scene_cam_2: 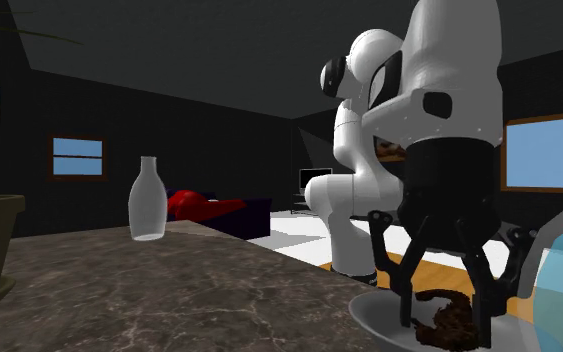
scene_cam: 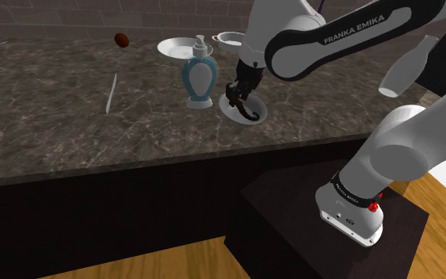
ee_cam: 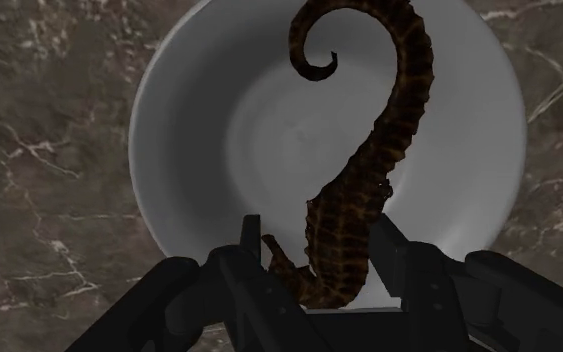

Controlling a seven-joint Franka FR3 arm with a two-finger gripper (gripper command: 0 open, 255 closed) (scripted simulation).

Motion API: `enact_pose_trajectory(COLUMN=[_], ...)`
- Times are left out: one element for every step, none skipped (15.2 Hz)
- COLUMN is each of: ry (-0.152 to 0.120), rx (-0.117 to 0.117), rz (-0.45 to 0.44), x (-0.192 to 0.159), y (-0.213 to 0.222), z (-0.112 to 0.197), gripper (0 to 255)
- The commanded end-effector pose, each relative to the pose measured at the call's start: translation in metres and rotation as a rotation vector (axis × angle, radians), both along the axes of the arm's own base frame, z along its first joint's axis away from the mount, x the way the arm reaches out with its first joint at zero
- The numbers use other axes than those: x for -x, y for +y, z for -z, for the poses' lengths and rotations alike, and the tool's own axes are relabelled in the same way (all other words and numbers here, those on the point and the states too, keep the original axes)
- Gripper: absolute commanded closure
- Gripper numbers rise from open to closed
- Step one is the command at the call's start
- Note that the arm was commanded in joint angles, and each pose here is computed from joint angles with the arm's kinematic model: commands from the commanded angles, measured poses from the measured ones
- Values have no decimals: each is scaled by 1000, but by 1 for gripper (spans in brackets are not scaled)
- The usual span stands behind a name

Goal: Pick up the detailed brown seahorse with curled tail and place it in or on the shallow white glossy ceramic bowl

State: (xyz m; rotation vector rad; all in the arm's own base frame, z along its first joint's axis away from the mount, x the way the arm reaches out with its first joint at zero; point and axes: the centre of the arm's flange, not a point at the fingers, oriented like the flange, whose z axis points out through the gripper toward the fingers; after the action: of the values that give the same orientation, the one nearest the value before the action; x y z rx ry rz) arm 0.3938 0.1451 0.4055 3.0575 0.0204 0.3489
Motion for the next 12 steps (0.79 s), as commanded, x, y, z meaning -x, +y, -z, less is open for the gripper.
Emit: enact_pose_trajectory(ry=[5,5,5,5,5,5,5,5,5,5,5,5], rx=[1,1,1,1,1,1,1,1,1,1,1,1], rz=[0,0,0,0,0,0,0,0,0,0,0,0], x=[1,1,1,1,1,1,1,1,1,4,7,10], y=[0,0,0,0,0,0,0,0,0,1,1,2], z=[2,2,2,2,2,2,2,2,2,-11,-24,-37], gripper=[255,255,255,0,0,0,0,0,0,0,0,0])
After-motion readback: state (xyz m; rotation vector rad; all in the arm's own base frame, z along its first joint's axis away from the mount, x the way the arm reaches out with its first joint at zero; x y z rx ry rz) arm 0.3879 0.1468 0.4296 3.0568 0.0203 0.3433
